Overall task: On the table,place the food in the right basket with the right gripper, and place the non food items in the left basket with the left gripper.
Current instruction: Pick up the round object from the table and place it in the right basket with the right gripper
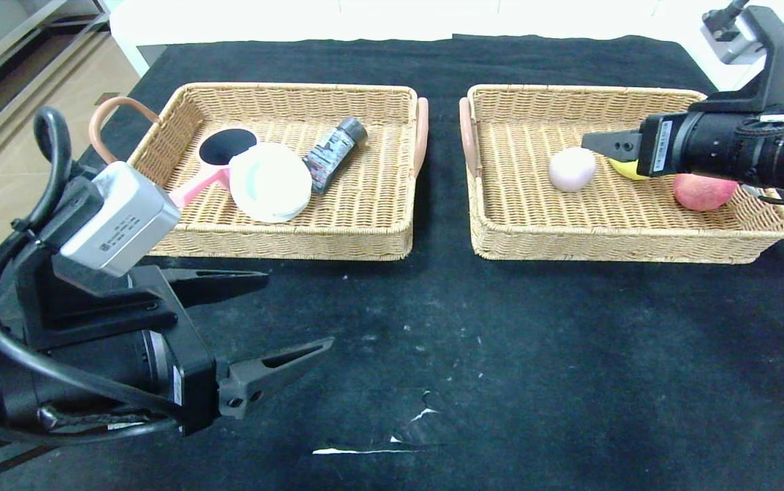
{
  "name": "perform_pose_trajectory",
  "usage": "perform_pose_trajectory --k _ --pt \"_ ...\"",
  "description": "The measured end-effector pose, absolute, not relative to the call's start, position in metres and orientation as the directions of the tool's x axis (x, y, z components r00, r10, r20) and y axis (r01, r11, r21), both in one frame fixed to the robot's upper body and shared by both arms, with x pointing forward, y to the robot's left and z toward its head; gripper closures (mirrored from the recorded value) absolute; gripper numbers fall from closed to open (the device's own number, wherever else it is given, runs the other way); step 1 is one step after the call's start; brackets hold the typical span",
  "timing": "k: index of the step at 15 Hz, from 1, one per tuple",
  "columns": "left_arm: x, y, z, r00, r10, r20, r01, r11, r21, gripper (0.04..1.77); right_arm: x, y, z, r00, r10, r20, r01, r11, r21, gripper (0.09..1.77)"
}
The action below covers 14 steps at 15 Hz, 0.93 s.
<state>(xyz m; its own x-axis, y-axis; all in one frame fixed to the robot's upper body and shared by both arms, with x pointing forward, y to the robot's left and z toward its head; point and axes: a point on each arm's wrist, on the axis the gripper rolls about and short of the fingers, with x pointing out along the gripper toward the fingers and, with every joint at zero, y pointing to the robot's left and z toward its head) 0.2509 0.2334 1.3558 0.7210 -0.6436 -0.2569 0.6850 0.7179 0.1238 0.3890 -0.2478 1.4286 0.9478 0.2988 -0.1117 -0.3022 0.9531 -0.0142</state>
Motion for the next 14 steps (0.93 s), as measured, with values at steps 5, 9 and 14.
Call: perform_pose_trajectory --k 5,9,14 --pt "0.239 0.241 1.368 0.735 -0.648 -0.197 0.675 0.725 0.134 0.09 0.321 -0.261 1.420 0.935 0.325 -0.144 -0.331 0.944 -0.015 0.19" --pt "0.219 0.256 1.377 0.785 -0.604 -0.140 0.620 0.770 0.154 0.09 0.263 -0.278 1.408 0.932 0.333 -0.141 -0.347 0.934 -0.083 0.18" --pt "0.176 0.288 1.379 0.835 -0.536 -0.128 0.550 0.824 0.139 0.09 0.186 -0.303 1.394 0.928 0.341 -0.151 -0.359 0.926 -0.112 0.16"
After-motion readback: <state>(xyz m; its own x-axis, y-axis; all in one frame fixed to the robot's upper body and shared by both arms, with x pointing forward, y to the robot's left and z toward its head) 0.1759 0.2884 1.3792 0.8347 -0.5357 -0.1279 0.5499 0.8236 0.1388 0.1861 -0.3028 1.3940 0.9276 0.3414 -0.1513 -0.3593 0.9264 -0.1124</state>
